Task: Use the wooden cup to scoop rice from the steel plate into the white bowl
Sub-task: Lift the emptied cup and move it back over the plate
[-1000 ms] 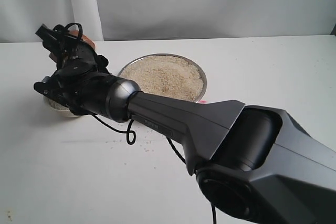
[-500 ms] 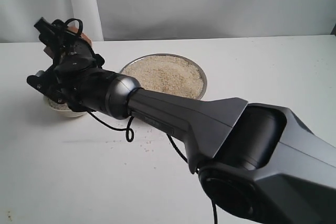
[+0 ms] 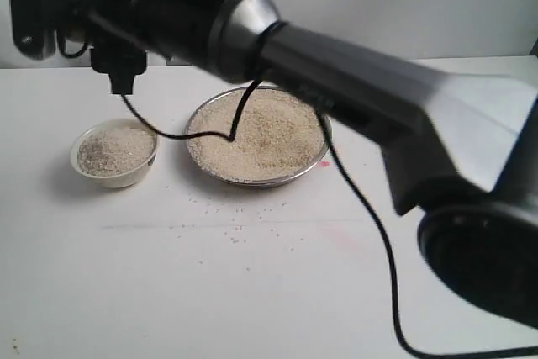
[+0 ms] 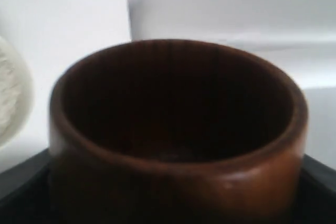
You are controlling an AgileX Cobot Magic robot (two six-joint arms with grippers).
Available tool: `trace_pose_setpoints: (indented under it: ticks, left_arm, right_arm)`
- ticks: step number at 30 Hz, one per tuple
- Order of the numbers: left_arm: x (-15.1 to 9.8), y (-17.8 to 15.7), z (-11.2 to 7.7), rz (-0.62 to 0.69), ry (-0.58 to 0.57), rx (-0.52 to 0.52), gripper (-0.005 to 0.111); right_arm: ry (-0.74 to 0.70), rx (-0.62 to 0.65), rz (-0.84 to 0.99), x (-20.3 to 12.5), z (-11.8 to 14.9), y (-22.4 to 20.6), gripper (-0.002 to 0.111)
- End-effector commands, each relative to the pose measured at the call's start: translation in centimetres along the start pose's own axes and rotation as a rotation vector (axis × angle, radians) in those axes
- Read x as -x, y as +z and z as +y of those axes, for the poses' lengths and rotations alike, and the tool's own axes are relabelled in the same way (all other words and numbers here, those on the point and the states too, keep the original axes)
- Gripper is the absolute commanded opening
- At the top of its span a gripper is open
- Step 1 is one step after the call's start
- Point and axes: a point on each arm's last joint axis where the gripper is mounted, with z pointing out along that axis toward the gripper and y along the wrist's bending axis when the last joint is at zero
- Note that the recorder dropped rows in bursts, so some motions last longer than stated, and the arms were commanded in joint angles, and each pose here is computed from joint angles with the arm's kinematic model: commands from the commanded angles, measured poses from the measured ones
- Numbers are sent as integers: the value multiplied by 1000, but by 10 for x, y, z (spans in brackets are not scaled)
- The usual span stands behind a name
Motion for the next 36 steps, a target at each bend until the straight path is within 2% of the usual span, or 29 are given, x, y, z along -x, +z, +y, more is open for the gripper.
trace_pose_setpoints:
  ticks: [1,5,10,14,17,21,30,36]
  left_arm:
    - [0,0,0,0,-6,-6,0]
    - [0,0,0,0,-6,-6,0]
    - [0,0,0,0,-6,-6,0]
    - [0,0,0,0,-6,-6,0]
    - [0,0,0,0,-6,-6,0]
    - [0,0,0,0,-6,-6,0]
    - [0,0,0,0,-6,-6,0]
    - [0,0,0,0,-6,-6,0]
  right_arm:
    - [157,260,94,-43,-14,-8,0]
    - [221,363,246,-85,-21,-6,0]
    - [195,472,327,-124,-29,-6,0]
    - [148,422,428,-151,-35,3,0]
    - [116,419,487,-163,-27,16,0]
    - [42,449,576,-179,-1,45,0]
    - [-6,459,621,-196,19,69,0]
    - [-51,378,658,-203,24,82,0]
